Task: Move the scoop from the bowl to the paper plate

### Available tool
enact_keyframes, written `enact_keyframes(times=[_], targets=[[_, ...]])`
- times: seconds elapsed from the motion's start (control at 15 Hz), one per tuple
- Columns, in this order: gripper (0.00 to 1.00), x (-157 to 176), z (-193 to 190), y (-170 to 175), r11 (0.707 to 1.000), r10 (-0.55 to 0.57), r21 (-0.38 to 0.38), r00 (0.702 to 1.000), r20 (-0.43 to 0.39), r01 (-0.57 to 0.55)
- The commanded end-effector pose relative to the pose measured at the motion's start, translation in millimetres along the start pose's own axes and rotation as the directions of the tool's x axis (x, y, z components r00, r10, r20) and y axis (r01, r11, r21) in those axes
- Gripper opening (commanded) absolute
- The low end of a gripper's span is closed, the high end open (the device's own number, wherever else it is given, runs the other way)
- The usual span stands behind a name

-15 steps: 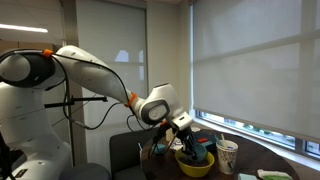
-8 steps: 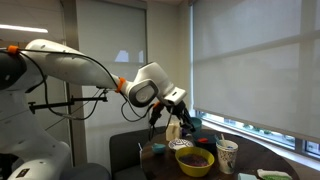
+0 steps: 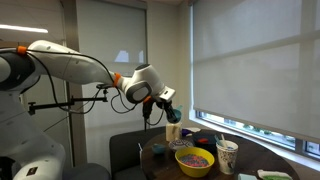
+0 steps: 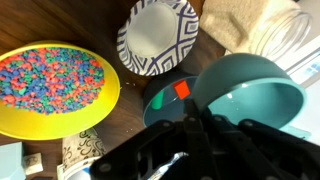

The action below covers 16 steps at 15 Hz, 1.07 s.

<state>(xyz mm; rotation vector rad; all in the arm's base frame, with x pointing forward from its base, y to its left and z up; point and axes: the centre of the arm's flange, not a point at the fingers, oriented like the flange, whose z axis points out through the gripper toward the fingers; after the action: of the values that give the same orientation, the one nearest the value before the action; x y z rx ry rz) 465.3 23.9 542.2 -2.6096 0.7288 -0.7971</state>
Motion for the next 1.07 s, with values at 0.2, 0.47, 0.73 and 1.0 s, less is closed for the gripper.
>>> enact_keyframes(times=[0.2, 0.47, 0.73, 1.0], targets=[[0.01, -5, 67, 2, 0.989, 0.064, -0.135, 0.995, 0.072, -0.054], [0.01, -10, 97, 6, 0.977, 0.076, -0.202, 0.994, 0.073, -0.06], [0.01, -5, 111, 0, 0.969, 0.07, -0.241, 0.997, 0.039, -0.059], [0.31, -2, 115, -3, 0.963, 0.07, -0.264, 0.997, 0.038, -0.058]])
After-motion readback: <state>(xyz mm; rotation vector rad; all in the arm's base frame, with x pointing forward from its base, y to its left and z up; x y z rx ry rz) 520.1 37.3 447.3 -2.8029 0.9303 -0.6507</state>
